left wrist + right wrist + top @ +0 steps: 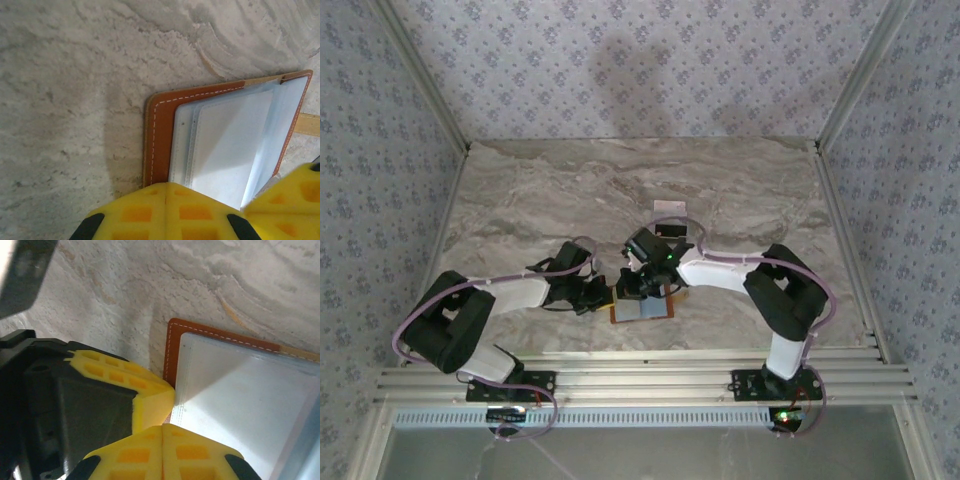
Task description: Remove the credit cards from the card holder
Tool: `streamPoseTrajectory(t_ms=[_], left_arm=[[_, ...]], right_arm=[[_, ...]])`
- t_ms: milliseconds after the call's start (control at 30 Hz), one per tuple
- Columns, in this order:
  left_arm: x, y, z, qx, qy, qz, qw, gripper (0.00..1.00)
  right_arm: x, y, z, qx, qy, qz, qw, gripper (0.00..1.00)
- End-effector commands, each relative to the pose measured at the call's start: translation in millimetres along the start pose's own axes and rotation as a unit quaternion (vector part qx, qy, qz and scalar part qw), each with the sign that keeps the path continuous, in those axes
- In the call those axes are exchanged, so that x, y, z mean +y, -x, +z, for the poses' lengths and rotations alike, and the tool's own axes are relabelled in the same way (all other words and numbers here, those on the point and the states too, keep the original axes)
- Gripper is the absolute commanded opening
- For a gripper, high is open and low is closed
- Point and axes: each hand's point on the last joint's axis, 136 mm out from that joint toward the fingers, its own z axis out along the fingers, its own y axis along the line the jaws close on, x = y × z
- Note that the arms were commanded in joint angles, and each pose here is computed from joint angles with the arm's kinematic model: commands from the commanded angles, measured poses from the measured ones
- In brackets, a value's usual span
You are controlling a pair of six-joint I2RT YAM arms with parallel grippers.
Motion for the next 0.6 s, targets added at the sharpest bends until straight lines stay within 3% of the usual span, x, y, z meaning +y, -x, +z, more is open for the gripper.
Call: streamPoseTrajectory(t_ms=[0,233,567], left_arm=[[9,-9,2,0.012,0.015,-0.012,1.0,0.01],[9,-8,2,0.012,0.014,-0.011,1.0,0.01],[9,-9,3,0.014,0.015,-0.01,1.0,0.01]], right_arm=[[-3,-11,11,0.021,0.005,0.014,1.0,0.07],[-27,-22,18,0.038,-0.038,0.035,0.998,0.07],[-59,-32,-1,0.043,-0.142,0.034,0.988,0.22]])
